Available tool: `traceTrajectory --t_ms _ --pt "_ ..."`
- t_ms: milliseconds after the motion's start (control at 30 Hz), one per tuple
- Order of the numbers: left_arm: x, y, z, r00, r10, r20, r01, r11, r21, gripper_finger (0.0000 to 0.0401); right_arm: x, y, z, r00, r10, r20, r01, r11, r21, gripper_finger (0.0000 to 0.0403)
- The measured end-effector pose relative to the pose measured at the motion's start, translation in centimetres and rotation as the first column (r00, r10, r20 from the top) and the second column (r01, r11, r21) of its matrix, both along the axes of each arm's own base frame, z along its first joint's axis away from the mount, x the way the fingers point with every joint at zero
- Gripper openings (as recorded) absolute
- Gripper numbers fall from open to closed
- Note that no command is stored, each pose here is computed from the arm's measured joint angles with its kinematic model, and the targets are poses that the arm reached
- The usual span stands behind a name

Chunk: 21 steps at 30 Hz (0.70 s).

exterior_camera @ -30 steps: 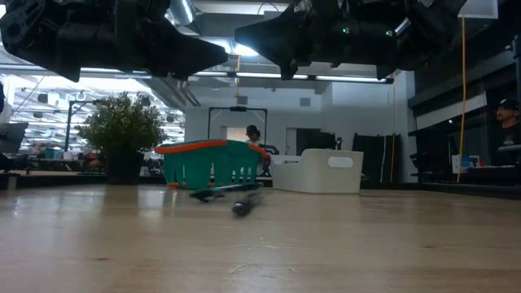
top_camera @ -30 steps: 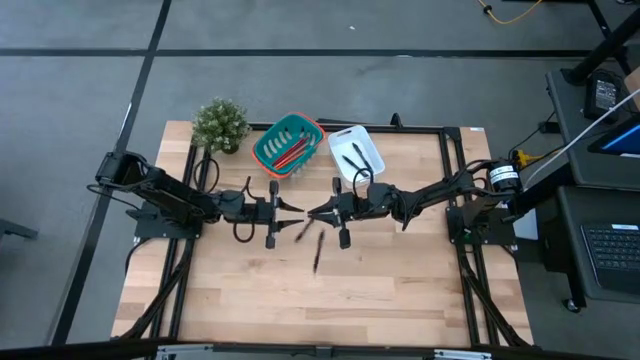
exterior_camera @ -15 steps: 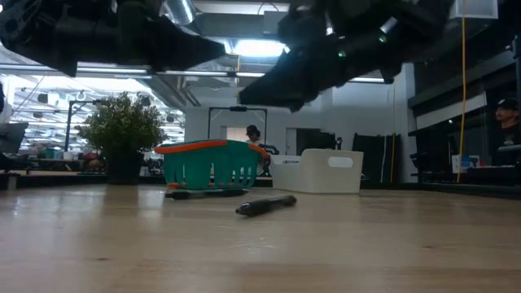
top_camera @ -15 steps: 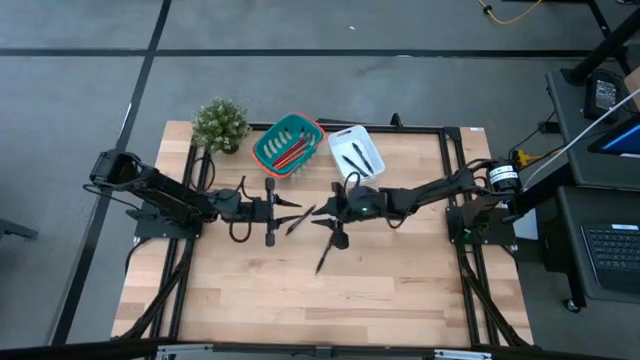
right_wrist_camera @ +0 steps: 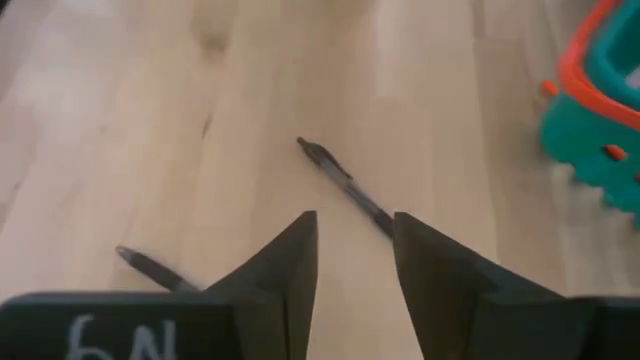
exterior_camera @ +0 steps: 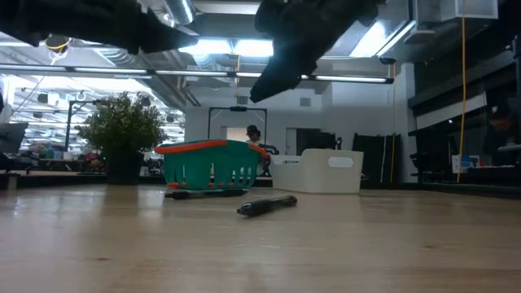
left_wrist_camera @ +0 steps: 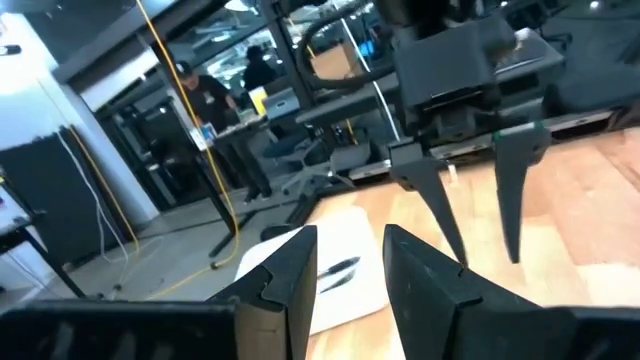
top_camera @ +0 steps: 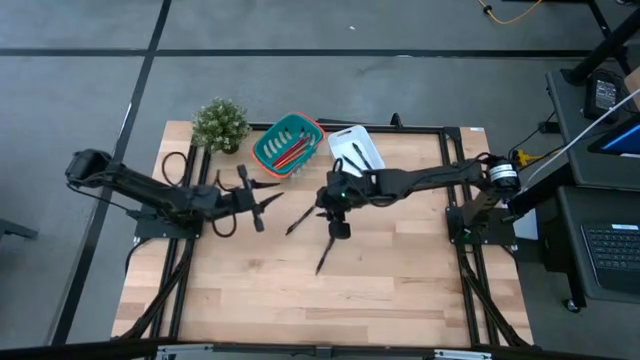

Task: Sort pens & pencils
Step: Put the black pen into the white bin

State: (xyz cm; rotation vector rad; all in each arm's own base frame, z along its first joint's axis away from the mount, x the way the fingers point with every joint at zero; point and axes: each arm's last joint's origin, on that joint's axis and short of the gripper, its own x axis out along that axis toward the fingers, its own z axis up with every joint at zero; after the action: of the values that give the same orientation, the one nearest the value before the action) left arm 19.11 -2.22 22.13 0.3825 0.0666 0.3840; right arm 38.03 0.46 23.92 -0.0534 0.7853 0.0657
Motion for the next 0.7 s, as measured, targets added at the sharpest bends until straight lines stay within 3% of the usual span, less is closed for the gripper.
traceTrajectory --t_ms 167,400,700 --pt "-1.8 0.4 -0.9 1.000 0.000 0.031 0.001 1.000 -0.016 0.0110 1.2 -0.5 -0.6 0.999 0.028 -0.020 -0.028 1.000 -0.006 0.0133" --pt "-3.9 0.8 -2.6 0.989 0.002 0.147 0.005 0.999 -0.047 0.0110 4.7 -1.0 -3.5 0.978 0.101 -0.185 -0.114 0.992 -0.058 0.0133" --pt "-4.4 0.8 -3.2 0.988 -0.024 0.152 0.030 0.999 -0.034 0.0110 8.5 -2.6 -6.4 0.918 0.150 -0.367 -0.190 0.979 -0.076 0.0133"
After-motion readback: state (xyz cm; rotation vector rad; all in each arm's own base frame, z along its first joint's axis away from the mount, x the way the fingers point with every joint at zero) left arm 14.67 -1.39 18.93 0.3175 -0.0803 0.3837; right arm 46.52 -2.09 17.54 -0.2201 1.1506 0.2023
